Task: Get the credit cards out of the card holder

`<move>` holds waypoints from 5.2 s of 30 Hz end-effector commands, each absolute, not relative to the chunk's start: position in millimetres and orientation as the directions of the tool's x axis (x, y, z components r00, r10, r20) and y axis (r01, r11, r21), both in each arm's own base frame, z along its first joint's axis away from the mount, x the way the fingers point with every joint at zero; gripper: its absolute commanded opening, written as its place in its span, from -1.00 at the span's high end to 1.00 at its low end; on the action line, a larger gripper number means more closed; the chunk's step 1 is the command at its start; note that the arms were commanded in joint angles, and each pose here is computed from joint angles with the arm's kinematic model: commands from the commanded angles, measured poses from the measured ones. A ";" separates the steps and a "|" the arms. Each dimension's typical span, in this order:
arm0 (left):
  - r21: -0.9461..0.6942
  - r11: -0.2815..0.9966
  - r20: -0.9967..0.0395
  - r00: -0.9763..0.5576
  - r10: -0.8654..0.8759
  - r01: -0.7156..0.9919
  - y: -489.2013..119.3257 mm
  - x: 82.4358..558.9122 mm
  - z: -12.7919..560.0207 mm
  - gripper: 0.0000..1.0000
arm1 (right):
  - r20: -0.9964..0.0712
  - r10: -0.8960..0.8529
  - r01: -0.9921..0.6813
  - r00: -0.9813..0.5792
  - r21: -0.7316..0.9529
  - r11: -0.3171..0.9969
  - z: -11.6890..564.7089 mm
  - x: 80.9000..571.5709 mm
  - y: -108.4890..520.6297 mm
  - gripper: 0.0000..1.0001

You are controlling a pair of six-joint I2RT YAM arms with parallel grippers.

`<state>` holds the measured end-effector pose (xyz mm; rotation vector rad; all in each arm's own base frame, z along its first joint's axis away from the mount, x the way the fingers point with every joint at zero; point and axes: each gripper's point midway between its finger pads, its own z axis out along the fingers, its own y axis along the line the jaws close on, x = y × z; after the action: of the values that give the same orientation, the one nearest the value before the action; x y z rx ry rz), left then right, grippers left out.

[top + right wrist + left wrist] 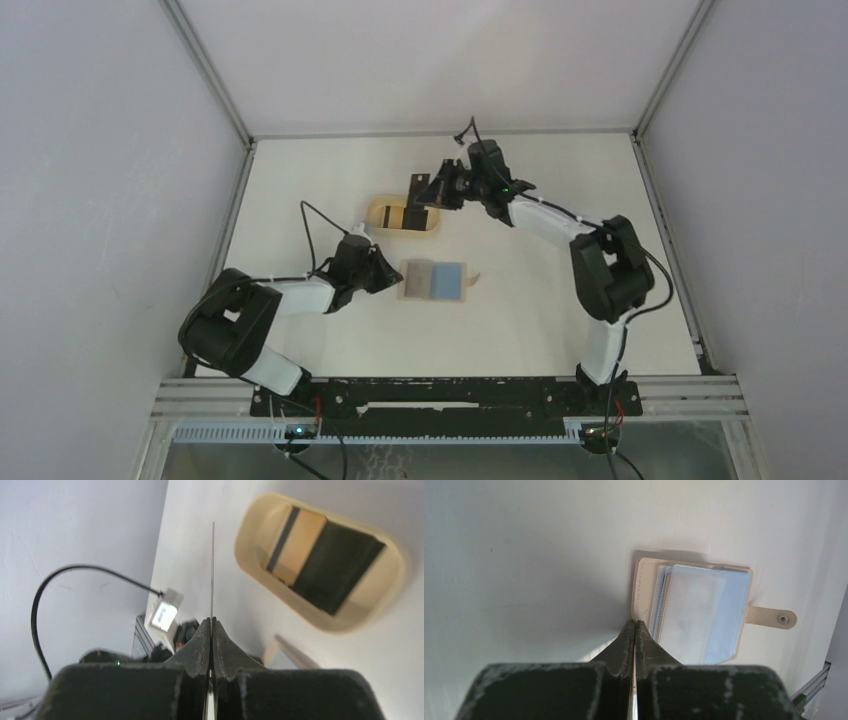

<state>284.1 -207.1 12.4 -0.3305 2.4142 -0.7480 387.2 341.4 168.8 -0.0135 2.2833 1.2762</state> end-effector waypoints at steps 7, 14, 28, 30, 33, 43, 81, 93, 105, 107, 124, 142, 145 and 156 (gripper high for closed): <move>-0.416 0.890 -0.351 -0.870 -0.347 -0.187 -164.9 228.9 -41.5 1.00 | -0.387 0.192 -0.221 -0.902 0.796 0.564 143.0 424.1 400.9 0.84; -0.421 0.889 -0.346 -0.875 -0.340 -0.179 -166.9 228.6 -43.0 1.00 | -0.376 0.198 -0.186 -0.905 0.769 0.612 112.1 431.3 394.1 0.83; -0.421 0.889 -0.331 -0.881 -0.337 -0.181 -168.6 228.3 -46.4 1.00 | -0.368 0.201 -0.139 -0.908 0.716 0.684 74.3 443.1 356.2 0.78; -0.421 0.889 -0.329 -0.883 -0.335 -0.181 -169.1 228.4 -46.9 1.00 | -0.366 0.184 -0.146 -0.912 0.708 0.691 70.0 441.4 357.1 0.75; -0.420 0.889 -0.326 -0.884 -0.334 -0.181 -169.4 228.6 -47.2 1.00 | -0.357 0.165 -0.147 -0.919 0.702 0.697 65.3 438.7 358.5 0.71; -0.417 0.890 -0.318 -0.888 -0.332 -0.184 -169.7 227.7 -48.4 1.00 | -0.370 0.151 -0.153 -0.917 0.673 0.723 71.7 436.9 351.4 0.20; -0.414 0.891 -0.317 -0.888 -0.333 -0.186 -165.4 226.0 -49.1 1.00 | -0.413 0.058 -0.193 -0.909 0.541 0.819 51.4 438.8 428.8 -0.86; -0.416 0.889 -0.312 -0.889 -0.336 -0.190 -165.1 225.5 -50.9 1.00 | -0.440 -0.001 -0.200 -0.898 0.407 0.891 33.6 437.1 395.9 -0.86; -0.418 0.888 -0.313 -0.888 -0.338 -0.191 -164.6 225.0 -50.4 1.00 | -0.465 -0.046 -0.220 -0.884 0.329 0.918 30.5 431.3 385.5 -0.86; -0.418 0.888 -0.315 -0.887 -0.339 -0.191 -164.6 225.3 -50.1 1.00 | -0.464 -0.046 -0.228 -0.885 0.344 0.911 32.8 428.5 393.1 -0.87; -0.419 0.888 -0.319 -0.884 -0.341 -0.191 -163.2 223.5 -48.8 1.00 | -0.433 -0.027 -0.248 -0.901 0.462 0.852 44.3 420.0 441.1 -0.87; -0.441 0.881 -0.351 -0.871 -0.343 -0.170 -168.4 234.5 -30.1 1.00 | -0.697 0.000 -0.511 -0.717 0.526 0.680 205.3 352.7 360.5 -0.88; -0.468 0.869 -0.366 -0.859 -0.357 -0.162 -172.1 239.6 -15.1 1.00 | -0.662 -0.112 -0.467 -0.741 0.389 0.794 153.9 315.7 350.0 -0.85; -0.490 0.859 -0.426 -0.818 -0.387 -0.151 -172.7 254.3 13.4 1.00 | -0.611 -0.187 -0.344 -0.770 0.150 0.927 88.9 280.8 355.3 -0.89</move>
<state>254.6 -181.9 14.6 -0.3999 2.4867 -0.6730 256.5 357.2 73.2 -0.4875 2.5261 0.4315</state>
